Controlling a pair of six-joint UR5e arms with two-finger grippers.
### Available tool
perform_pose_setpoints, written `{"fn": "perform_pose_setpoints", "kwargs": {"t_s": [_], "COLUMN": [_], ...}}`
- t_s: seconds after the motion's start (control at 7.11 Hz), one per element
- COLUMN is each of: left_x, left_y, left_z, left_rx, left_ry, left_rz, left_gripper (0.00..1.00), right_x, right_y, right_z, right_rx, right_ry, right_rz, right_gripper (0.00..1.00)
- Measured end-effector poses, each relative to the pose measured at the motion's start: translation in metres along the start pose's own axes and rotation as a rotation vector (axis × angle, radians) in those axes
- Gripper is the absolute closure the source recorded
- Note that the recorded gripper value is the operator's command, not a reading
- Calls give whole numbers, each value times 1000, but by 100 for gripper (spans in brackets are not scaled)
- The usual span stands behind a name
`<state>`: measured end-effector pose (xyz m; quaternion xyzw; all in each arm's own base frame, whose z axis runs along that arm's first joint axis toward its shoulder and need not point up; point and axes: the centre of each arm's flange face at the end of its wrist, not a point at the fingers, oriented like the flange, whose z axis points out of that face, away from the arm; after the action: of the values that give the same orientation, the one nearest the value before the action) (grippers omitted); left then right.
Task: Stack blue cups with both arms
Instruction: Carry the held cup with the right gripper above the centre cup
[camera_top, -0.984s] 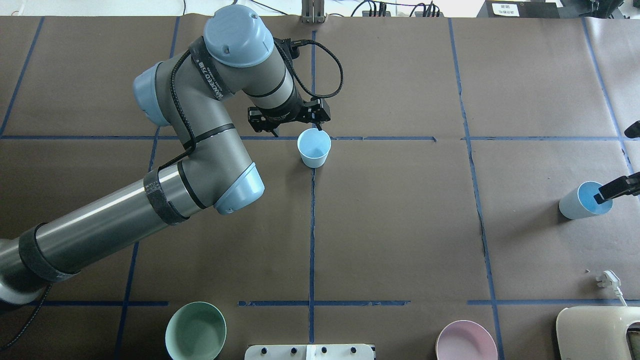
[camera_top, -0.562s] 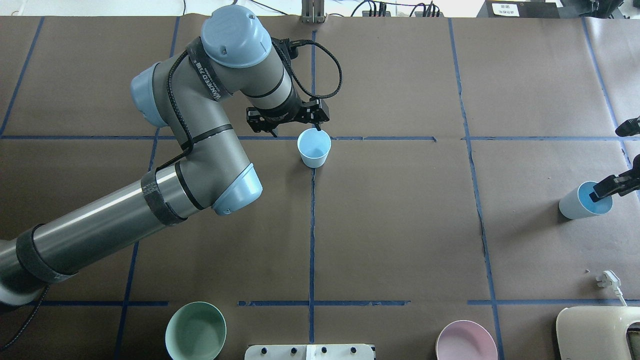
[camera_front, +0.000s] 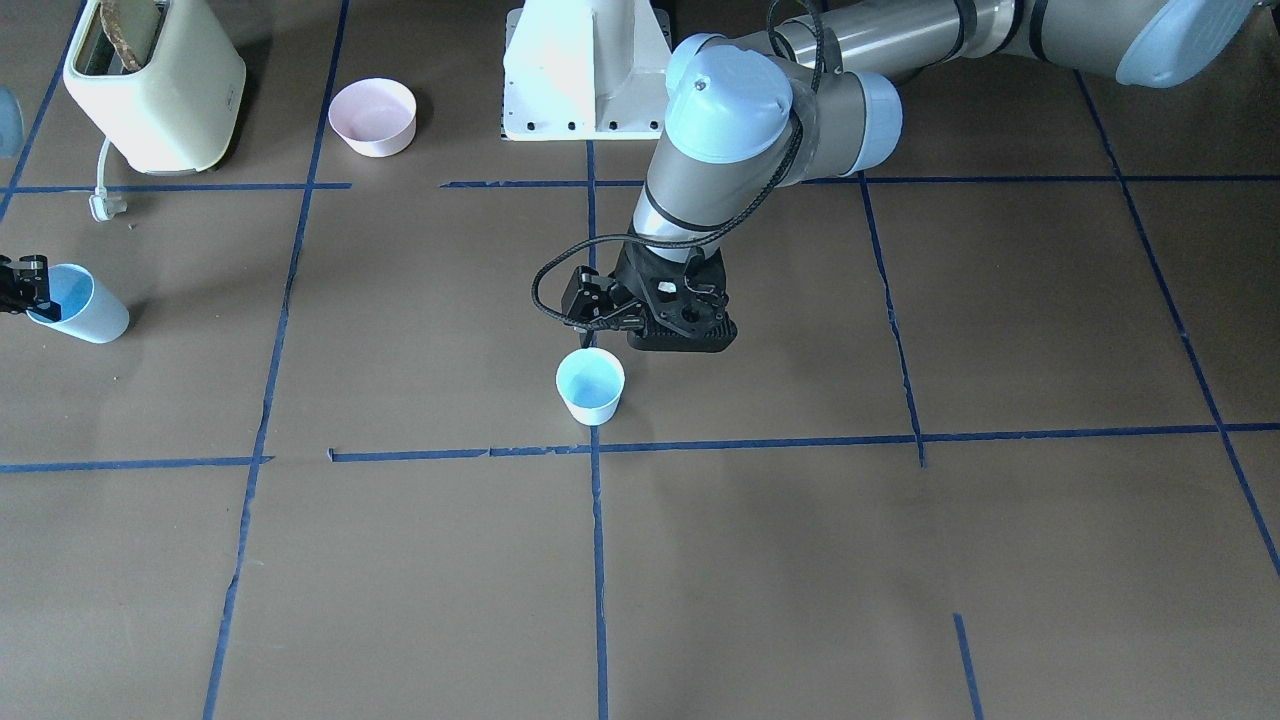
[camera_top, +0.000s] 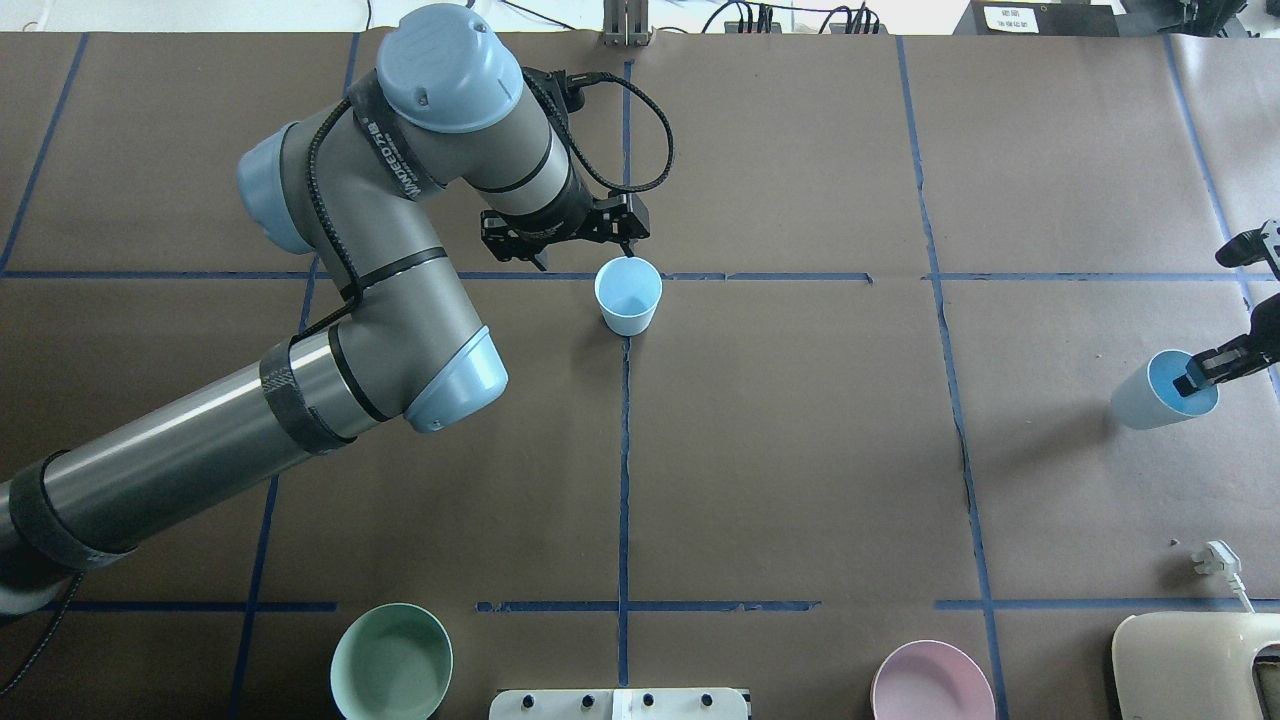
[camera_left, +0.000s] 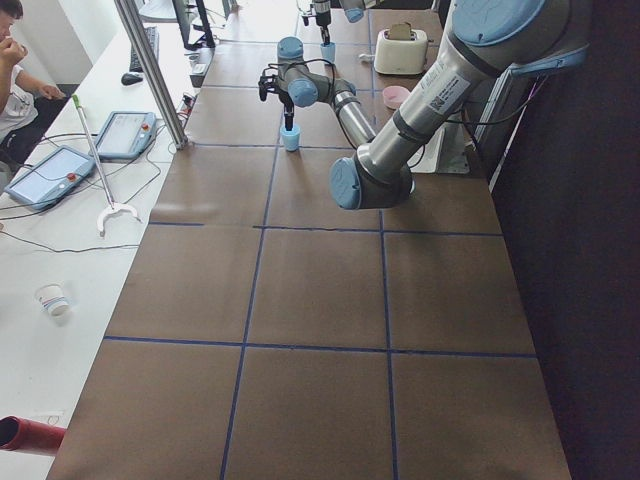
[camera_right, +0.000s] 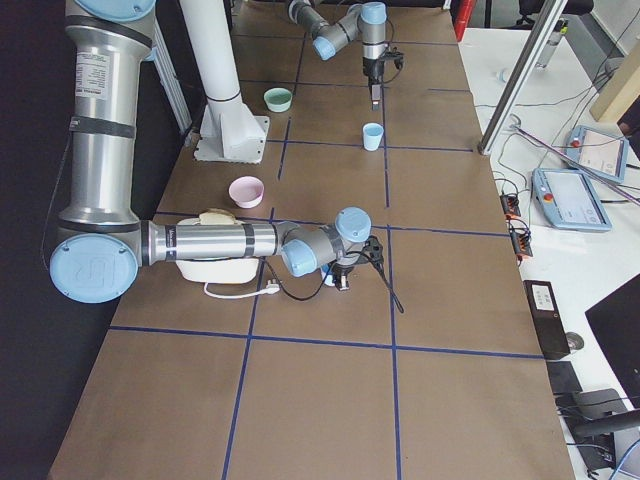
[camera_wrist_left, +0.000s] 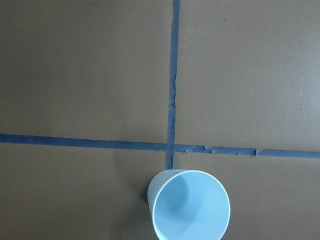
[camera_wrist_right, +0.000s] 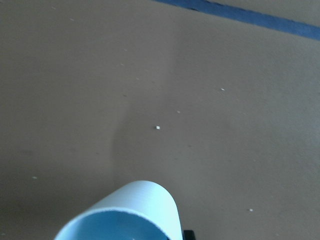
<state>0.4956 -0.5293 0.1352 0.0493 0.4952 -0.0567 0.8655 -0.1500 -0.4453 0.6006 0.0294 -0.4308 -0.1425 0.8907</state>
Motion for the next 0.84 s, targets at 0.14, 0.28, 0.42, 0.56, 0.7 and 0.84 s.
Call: {"fn": "perform_pose_setpoints", "kwargs": {"t_s": [0.14,0.28,0.42,0.56,0.7,0.84], "left_x": [-16,-35,-52,-67,-87,-108], "left_y": [1,1,1,1,4,8], "left_z": [-9,-14,-16,-19,-21,-28], "left_rx": [10,15,19,24,27,32], "left_ry": [5,1,-6,-12,-22,-26], "left_rz": [-2,-6,-10,-16,-23,-25], "left_gripper": [0,0,0,0,0,0], "right_x": [-32,-69,-119,-176,-244,-309], "right_y": [-11,-37,-85,-130,-162,-184], "right_z": [-28,-57,-88,-116,-129,-126], "right_rx": [33,50,47,32,15,10], "right_ry": [-30,-43,-44,-42,-40,-30], "right_rz": [-36,-37,-6,45,125,201], "right_gripper": [100,100,100,100,100,100]}}
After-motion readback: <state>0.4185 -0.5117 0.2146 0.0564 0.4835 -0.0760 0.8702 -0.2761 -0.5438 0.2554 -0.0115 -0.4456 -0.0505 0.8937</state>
